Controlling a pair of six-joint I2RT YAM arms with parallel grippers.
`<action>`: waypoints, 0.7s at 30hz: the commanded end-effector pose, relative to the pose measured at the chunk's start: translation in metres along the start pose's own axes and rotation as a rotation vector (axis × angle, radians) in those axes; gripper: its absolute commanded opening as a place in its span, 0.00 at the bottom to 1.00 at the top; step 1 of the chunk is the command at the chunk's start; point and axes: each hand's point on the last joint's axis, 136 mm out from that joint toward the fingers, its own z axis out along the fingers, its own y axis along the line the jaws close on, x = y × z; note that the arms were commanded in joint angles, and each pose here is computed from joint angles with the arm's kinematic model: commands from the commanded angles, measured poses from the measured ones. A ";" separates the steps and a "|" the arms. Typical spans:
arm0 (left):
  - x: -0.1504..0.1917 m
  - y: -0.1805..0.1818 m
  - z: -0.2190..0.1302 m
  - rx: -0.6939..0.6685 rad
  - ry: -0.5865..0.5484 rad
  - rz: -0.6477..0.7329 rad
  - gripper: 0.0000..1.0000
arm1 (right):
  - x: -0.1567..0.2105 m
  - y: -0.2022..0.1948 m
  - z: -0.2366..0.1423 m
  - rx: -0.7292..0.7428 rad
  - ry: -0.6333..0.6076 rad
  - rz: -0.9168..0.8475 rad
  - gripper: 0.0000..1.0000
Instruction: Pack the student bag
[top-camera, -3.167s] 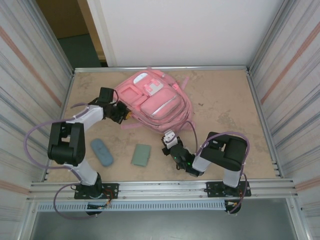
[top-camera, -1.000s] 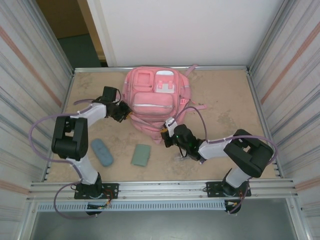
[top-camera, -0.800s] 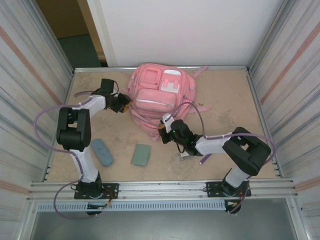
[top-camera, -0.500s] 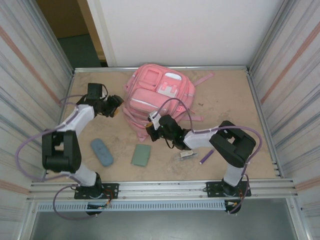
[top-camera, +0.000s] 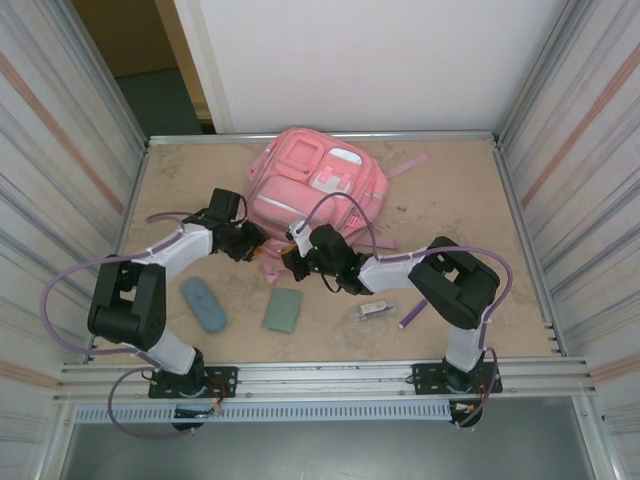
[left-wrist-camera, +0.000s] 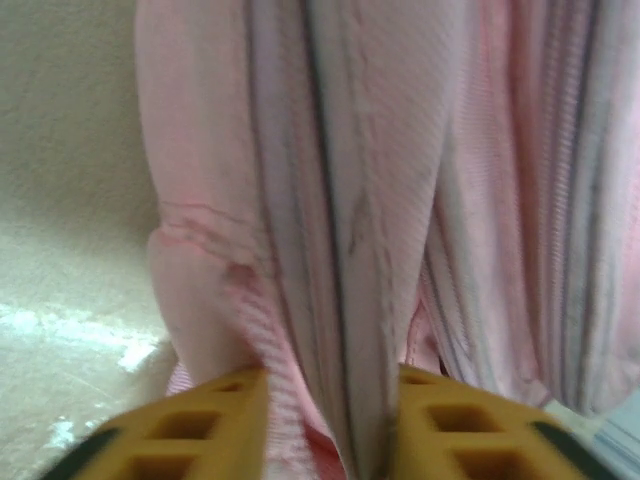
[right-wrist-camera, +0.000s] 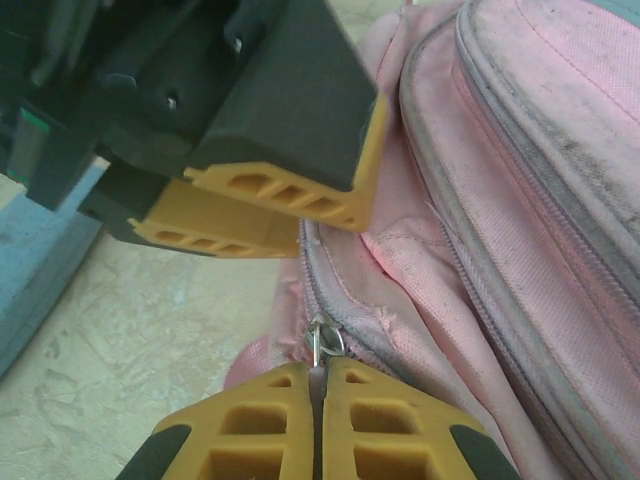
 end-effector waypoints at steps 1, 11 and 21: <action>-0.014 0.000 -0.006 -0.039 -0.088 0.022 0.12 | -0.009 0.015 -0.003 -0.058 -0.032 0.013 0.00; -0.049 0.000 -0.025 -0.002 -0.152 0.080 0.00 | 0.051 -0.058 -0.070 0.121 0.081 0.072 0.00; -0.096 -0.056 -0.001 0.069 -0.114 0.188 0.03 | 0.044 -0.083 -0.110 0.220 0.074 0.047 0.00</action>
